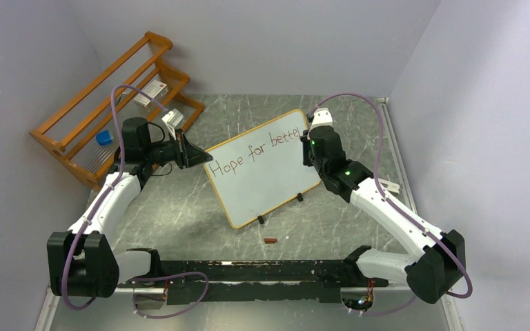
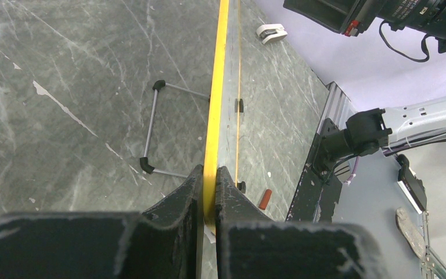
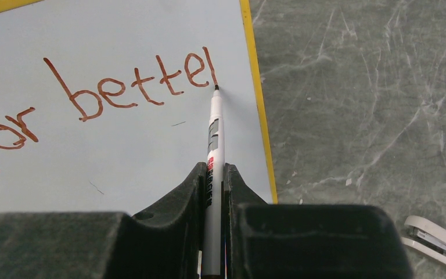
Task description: Write a sentence on the whiteboard
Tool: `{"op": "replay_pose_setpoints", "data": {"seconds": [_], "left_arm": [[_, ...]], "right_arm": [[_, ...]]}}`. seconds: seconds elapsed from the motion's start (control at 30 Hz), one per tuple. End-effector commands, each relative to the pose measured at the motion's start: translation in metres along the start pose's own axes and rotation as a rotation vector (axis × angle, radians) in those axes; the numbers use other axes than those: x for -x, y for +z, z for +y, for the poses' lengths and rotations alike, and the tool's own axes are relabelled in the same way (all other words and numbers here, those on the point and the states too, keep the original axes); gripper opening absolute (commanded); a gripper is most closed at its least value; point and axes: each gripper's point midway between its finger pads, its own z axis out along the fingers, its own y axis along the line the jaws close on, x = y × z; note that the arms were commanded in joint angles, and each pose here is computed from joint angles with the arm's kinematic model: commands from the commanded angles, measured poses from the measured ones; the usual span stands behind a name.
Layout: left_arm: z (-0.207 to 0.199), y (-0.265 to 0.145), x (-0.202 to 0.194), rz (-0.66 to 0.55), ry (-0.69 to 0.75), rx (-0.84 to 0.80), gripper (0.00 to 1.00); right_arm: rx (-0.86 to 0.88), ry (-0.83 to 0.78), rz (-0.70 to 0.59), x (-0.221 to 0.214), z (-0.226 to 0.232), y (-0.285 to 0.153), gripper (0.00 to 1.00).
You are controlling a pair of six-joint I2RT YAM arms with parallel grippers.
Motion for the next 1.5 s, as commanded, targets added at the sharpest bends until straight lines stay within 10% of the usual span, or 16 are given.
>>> {"op": "replay_pose_setpoints", "data": {"seconds": [0.0,1.47], "left_arm": [[0.021,0.005,-0.030,0.074,-0.050,0.069,0.05],[0.020,0.005,-0.029,0.073,-0.050,0.069,0.05]], "right_arm": [[0.006,0.014,-0.015,0.003,-0.001,0.000,0.00],[-0.023,0.024,-0.092,0.035,-0.001,0.008,0.00]]}}
